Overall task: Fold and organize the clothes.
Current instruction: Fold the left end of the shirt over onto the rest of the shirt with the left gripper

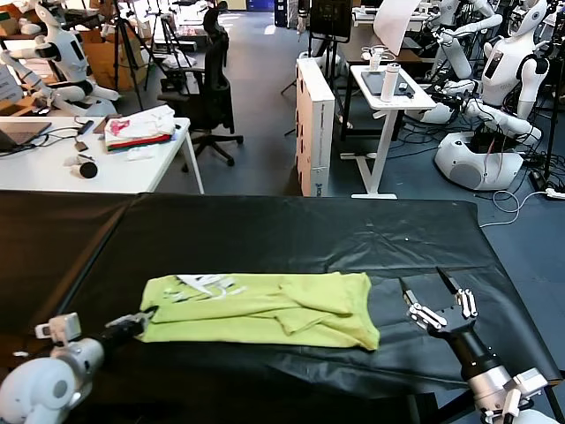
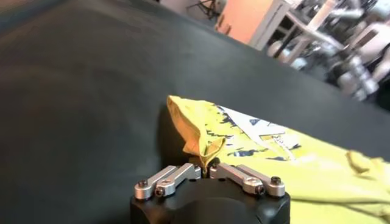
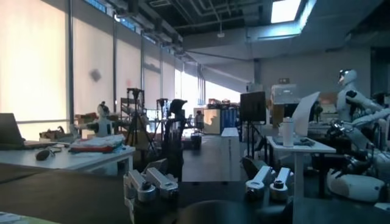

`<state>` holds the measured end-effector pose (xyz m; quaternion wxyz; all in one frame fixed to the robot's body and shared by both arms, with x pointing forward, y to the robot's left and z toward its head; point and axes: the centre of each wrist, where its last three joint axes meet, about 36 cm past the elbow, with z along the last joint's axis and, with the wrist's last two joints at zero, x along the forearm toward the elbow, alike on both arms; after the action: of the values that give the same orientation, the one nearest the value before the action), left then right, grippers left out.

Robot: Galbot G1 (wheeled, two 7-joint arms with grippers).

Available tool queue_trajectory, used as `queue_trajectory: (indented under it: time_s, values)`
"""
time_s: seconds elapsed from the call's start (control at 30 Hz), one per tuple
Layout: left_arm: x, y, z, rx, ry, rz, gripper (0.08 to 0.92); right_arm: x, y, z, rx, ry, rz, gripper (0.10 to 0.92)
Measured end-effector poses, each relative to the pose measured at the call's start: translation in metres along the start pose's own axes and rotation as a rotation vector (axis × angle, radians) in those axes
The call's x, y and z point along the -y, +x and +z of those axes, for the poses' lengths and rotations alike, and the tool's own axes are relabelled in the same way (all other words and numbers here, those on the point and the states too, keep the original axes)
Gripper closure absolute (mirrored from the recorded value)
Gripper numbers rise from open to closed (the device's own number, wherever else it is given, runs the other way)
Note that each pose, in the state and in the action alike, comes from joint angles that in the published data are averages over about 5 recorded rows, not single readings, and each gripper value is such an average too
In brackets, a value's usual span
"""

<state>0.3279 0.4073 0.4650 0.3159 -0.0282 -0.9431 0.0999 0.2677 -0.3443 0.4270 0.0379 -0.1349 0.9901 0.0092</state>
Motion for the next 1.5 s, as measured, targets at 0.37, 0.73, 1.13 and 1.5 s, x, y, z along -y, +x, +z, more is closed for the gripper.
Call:
queue_trajectory:
  time_s: [0.37,0.73,1.13,1.5]
  values:
    - [0.019,0.028,-0.014,0.076,-0.003,-0.041,0.821,-0.007,0.002,-0.002,-0.008,-0.019,0.014,0.115]
    - [0.13,-0.009,0.026,0.04,0.109,0.202,0.821,-0.015,0.013,-0.005,-0.028,-0.014,0.042,0.115]
    - [0.211,-0.04,0.042,0.008,0.188,0.4,0.821,-0.024,0.015,0.001,-0.037,-0.008,0.051,0.115]
    - [0.251,-0.056,0.046,-0.008,0.221,0.471,0.821,-0.022,0.015,0.007,-0.049,-0.009,0.063,0.115]
